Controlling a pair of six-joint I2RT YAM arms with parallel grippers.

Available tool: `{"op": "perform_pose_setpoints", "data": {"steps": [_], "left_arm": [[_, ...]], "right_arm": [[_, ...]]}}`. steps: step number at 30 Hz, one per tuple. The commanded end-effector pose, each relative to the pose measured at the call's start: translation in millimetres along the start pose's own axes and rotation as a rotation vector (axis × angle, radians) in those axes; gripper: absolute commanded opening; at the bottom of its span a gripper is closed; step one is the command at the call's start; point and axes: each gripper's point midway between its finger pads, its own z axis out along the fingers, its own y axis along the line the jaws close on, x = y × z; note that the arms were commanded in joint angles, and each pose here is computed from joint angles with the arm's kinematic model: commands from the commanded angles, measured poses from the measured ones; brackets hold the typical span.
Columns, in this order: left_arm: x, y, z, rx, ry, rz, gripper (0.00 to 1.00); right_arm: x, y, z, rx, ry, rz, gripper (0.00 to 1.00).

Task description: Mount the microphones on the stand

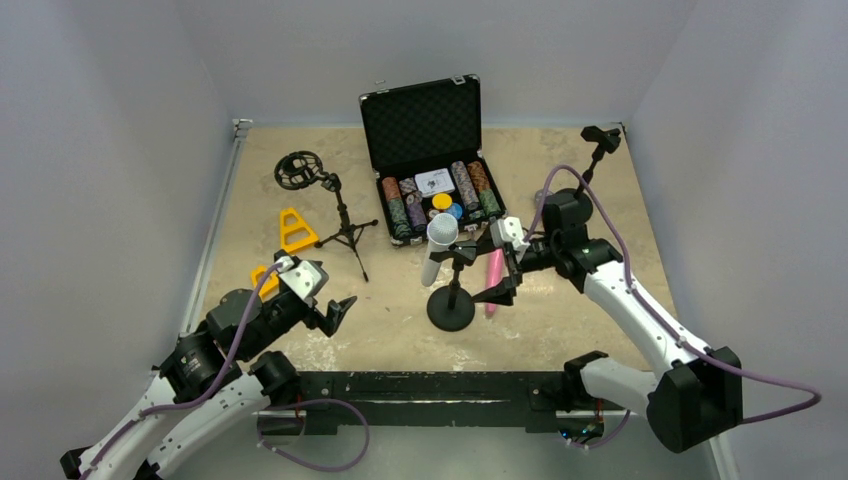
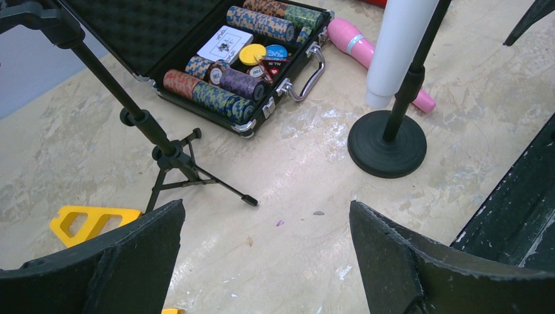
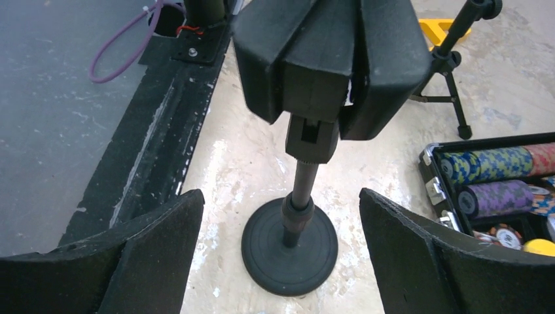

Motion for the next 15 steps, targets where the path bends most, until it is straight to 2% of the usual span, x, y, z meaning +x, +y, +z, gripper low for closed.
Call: {"op": "perform_pose_setpoints", "data": {"steps": [1,7,15], "left_arm": [[-8.3,1.7,1.9,-0.004,-0.025,0.009,0.99],[-8.9,2.4,1.3,-0.008,-0.029,0.007,0.99],[-8.3,2.7,1.9,-0.009,-0.025,0.007,0.99]], "right_arm": [[-18.0,-2.7,6.9,-0.051,-0.055,0.008,0.89],[-23.4,-6.8,14.7,-0.092,-0.073,0.065,0.75],[-24.2,-12.8,22.0,-0.117,-0.08,0.135,0.5]]}}
